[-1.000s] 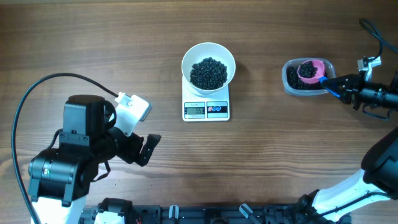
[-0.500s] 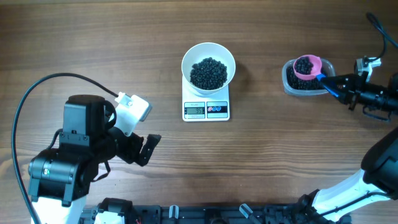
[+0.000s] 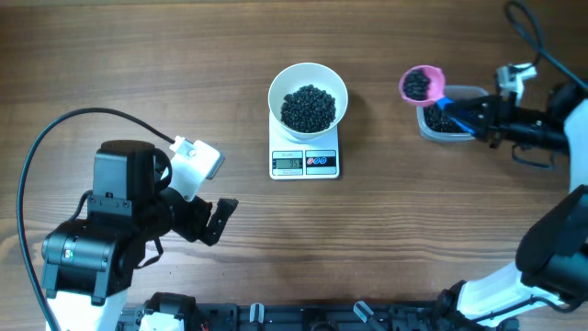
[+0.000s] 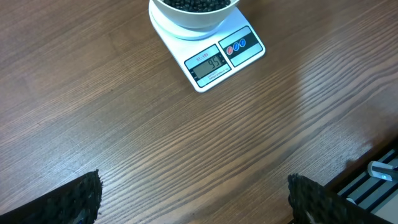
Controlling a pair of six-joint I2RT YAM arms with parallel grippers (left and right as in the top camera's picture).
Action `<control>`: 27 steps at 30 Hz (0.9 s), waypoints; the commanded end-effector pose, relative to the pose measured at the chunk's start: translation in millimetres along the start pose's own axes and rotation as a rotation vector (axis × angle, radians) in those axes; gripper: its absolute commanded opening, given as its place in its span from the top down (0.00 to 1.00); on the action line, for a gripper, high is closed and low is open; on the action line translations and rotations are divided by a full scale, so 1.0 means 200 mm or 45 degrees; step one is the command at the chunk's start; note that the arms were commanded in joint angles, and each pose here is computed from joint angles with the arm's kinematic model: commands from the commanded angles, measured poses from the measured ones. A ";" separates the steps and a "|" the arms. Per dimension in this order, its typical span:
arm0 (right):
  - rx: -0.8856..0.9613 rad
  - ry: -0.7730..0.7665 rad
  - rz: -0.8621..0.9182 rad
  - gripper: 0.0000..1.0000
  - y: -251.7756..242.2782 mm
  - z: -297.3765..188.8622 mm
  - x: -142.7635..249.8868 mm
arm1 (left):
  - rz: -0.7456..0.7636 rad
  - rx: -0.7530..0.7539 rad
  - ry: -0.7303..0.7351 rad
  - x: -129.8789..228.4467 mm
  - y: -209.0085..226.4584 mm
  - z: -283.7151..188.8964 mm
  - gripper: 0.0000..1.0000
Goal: Scoop item into bowl and weigh 150g on scale
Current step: 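Carry the filled scoop with the right gripper over the white bowl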
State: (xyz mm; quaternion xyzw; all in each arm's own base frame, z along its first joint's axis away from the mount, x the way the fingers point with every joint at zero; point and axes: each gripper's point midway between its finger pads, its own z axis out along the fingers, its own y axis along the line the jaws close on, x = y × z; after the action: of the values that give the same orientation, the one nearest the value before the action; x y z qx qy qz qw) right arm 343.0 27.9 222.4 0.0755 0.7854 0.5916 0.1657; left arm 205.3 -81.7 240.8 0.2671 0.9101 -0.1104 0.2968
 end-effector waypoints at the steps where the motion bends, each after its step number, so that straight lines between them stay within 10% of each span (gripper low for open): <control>1: -0.079 0.068 -0.029 0.96 0.12 0.14 0.03 | 0.025 -0.017 -0.022 -0.02 0.01 -0.02 0.00; 13: 0.036 0.188 -0.377 0.96 0.19 0.64 -0.05 | 0.025 -0.017 -0.022 -0.02 0.01 -0.02 0.00; 27: 0.729 0.250 -1.077 0.96 -0.08 0.93 -0.03 | 0.025 -0.017 -0.022 -0.02 0.01 -0.02 0.00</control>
State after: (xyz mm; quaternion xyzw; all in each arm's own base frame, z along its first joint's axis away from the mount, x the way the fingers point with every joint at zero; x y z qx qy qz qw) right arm 406.5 195.1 161.4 -0.2303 0.8804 0.3297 0.2513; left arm 205.3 -81.7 240.8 0.2670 0.9102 -0.1102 0.2968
